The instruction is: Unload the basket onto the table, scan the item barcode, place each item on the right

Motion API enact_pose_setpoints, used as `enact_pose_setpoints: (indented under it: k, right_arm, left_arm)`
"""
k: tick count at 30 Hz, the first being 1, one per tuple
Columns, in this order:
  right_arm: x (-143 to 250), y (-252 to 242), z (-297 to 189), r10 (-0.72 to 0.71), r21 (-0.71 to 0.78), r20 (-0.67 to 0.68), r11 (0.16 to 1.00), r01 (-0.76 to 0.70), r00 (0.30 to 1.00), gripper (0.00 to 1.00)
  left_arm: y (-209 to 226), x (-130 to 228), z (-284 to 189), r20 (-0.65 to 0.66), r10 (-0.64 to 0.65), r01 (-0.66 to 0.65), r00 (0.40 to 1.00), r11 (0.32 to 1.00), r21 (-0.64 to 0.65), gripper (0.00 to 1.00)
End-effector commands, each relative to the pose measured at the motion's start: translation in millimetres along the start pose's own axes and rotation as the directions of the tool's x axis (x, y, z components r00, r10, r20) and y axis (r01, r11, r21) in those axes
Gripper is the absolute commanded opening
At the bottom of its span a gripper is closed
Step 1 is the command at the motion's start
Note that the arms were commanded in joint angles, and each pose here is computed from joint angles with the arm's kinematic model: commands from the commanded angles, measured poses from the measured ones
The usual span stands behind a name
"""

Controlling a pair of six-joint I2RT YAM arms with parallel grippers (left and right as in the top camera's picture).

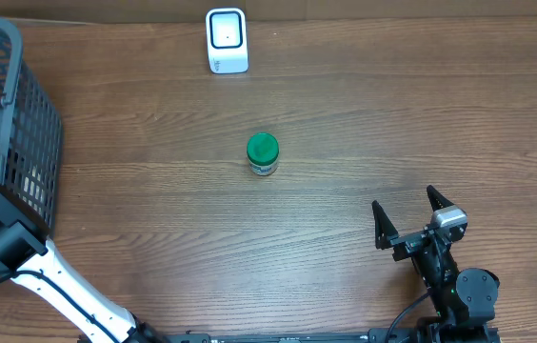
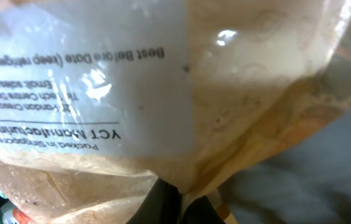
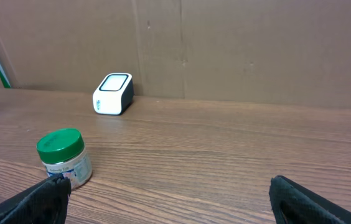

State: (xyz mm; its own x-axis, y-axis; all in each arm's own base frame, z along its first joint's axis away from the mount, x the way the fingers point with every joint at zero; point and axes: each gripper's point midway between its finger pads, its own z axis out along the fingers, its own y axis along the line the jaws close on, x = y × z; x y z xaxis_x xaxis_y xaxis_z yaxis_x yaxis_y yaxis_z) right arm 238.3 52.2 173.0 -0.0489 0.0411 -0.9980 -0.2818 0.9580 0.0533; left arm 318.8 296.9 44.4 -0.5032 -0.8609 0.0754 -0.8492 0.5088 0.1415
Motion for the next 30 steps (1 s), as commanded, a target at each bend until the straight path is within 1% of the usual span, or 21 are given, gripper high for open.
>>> enact_pose_setpoints:
  k: [1,5,10,14,22,26,30]
  right_arm:
    - [-0.5,1.1,-0.1,0.004,-0.005,0.009,1.0,-0.004,1.0,1.0]
    - [-0.5,1.2,-0.1,0.004,-0.005,0.009,1.0,-0.004,1.0,1.0]
    - [-0.5,1.1,-0.1,0.004,-0.005,0.009,1.0,-0.004,1.0,1.0]
    - [-0.5,1.1,-0.1,0.004,-0.005,0.009,1.0,-0.004,1.0,1.0]
    - [-0.5,1.2,-0.1,0.004,-0.005,0.009,1.0,-0.004,1.0,1.0]
    - [-0.5,1.1,-0.1,0.004,-0.005,0.009,1.0,-0.004,1.0,1.0]
    - [-0.5,1.1,-0.1,0.004,-0.005,0.009,1.0,-0.004,1.0,1.0]
  left_arm:
    - [1.3,-7.8,-3.1,0.014,0.014,-0.014,1.0,1.0,-0.009,0.04]
    - [-1.4,-24.8,-42.7,0.11,-0.002,-0.002,0.994,1.0,0.029,0.04]
    - [-1.1,-41.7,-107.6,0.261,-0.03,0.006,0.965,0.996,0.091,0.04]
    - [-3.1,-41.7,-149.1,0.342,-0.046,-0.006,0.938,0.989,0.149,0.04]
    - [-3.5,-32.1,-207.2,0.452,-0.07,-0.045,0.889,0.97,0.239,0.04]
    - [-6.1,-20.2,-253.6,0.545,-0.087,-0.097,0.834,0.949,0.301,0.04]
    - [0.2,5.3,-317.8,0.67,-0.126,-0.155,0.731,0.926,0.343,0.04]
